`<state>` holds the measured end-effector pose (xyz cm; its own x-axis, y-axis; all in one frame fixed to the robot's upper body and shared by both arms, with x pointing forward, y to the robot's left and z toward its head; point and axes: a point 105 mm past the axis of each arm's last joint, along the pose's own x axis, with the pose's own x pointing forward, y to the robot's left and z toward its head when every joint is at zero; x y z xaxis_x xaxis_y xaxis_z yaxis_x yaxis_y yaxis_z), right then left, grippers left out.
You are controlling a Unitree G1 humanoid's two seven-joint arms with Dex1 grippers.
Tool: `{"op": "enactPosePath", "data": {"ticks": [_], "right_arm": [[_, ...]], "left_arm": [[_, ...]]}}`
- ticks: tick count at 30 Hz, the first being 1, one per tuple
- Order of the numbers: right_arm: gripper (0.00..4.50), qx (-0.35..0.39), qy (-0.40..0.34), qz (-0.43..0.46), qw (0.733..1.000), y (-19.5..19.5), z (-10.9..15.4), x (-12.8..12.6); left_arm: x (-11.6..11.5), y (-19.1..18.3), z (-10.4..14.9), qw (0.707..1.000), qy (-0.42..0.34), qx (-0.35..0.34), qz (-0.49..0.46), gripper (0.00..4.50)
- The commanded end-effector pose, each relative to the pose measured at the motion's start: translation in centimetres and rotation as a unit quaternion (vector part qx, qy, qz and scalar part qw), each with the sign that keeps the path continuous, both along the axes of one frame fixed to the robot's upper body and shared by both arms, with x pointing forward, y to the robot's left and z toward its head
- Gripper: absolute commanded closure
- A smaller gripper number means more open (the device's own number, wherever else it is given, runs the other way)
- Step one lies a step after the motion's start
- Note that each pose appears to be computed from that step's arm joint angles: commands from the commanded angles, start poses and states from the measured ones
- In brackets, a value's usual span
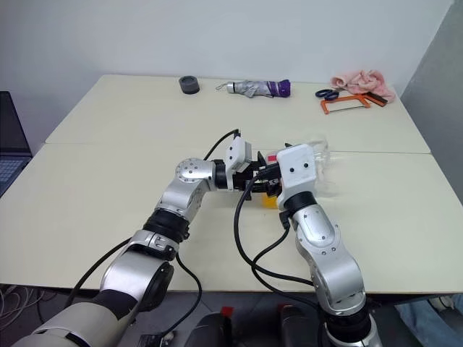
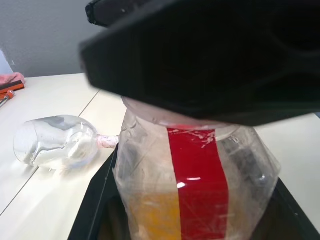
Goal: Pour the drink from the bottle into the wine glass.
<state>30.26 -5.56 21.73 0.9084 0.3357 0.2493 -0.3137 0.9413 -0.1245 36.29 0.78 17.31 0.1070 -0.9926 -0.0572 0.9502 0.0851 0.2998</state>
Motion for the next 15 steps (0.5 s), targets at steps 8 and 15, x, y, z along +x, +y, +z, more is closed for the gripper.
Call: {"op": "enactPosePath", "data": {"ticks": [8, 15], "right_arm": [[2.61, 0.01, -0.011, 0.091, 0.996, 1.2, -0.1, -0.8], [2.61, -0.005, 0.033, 0.374, 0.927, 1.8, 0.6, -0.2]], "left_arm": [[-0.5, 0.4, 1.7, 1.0, -0.018, -0.005, -0.022, 2.7], [-1.7, 2.1, 2.8, 0.997, -0.01, 0.009, -0.07, 2.71]]}}
